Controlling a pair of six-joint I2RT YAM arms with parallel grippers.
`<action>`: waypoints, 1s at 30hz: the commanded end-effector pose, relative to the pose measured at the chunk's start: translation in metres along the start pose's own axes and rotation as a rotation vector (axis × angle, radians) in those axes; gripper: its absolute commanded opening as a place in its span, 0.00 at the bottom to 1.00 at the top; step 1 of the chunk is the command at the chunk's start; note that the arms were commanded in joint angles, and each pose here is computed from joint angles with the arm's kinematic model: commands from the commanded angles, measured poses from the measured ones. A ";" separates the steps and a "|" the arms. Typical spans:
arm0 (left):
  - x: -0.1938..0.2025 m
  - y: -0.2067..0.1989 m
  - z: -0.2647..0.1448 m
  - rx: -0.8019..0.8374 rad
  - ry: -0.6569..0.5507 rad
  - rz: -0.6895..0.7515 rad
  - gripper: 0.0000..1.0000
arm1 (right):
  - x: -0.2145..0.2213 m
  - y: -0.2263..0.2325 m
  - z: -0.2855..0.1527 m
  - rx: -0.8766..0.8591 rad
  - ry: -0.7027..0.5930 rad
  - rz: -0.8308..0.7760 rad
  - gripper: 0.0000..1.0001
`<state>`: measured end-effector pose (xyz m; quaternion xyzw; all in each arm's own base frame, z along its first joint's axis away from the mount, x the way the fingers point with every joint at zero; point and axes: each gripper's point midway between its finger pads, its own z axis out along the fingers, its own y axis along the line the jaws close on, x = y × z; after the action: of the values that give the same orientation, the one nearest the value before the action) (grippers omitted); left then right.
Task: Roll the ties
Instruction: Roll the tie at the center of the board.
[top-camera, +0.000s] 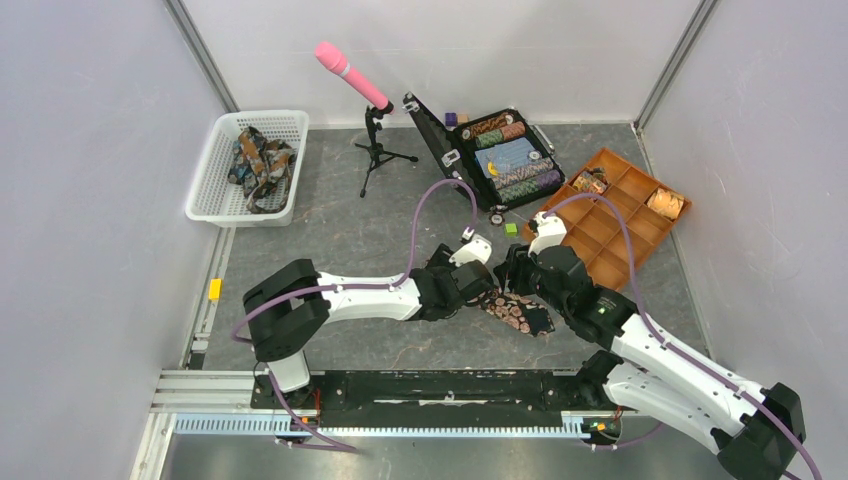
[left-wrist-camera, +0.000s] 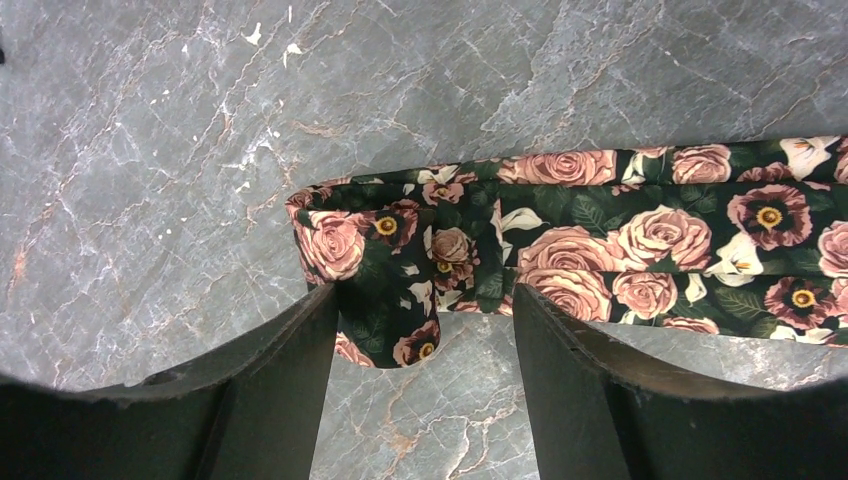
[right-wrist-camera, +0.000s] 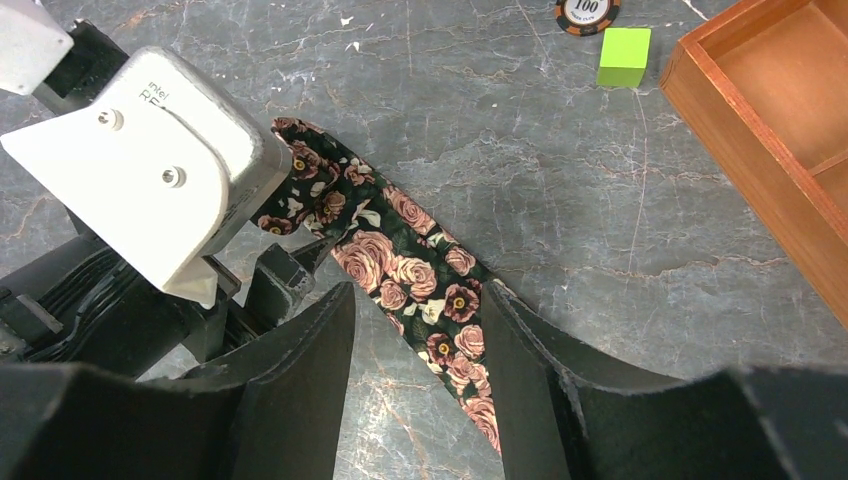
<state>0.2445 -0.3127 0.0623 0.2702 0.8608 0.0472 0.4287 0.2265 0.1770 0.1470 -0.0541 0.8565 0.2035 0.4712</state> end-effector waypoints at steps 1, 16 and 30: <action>-0.011 -0.016 0.002 0.046 -0.027 -0.054 0.70 | -0.003 0.002 0.001 -0.010 -0.019 0.008 0.56; -0.001 -0.039 0.009 0.140 0.004 -0.065 0.70 | -0.001 0.000 0.000 -0.008 -0.019 0.006 0.56; 0.020 -0.045 0.021 0.184 0.074 -0.117 0.71 | 0.001 -0.001 0.001 -0.002 -0.013 0.003 0.56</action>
<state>0.2397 -0.3393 0.0430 0.2717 0.8731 -0.0191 0.4043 0.2249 0.1754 0.1407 -0.0553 0.8598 0.1996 0.4668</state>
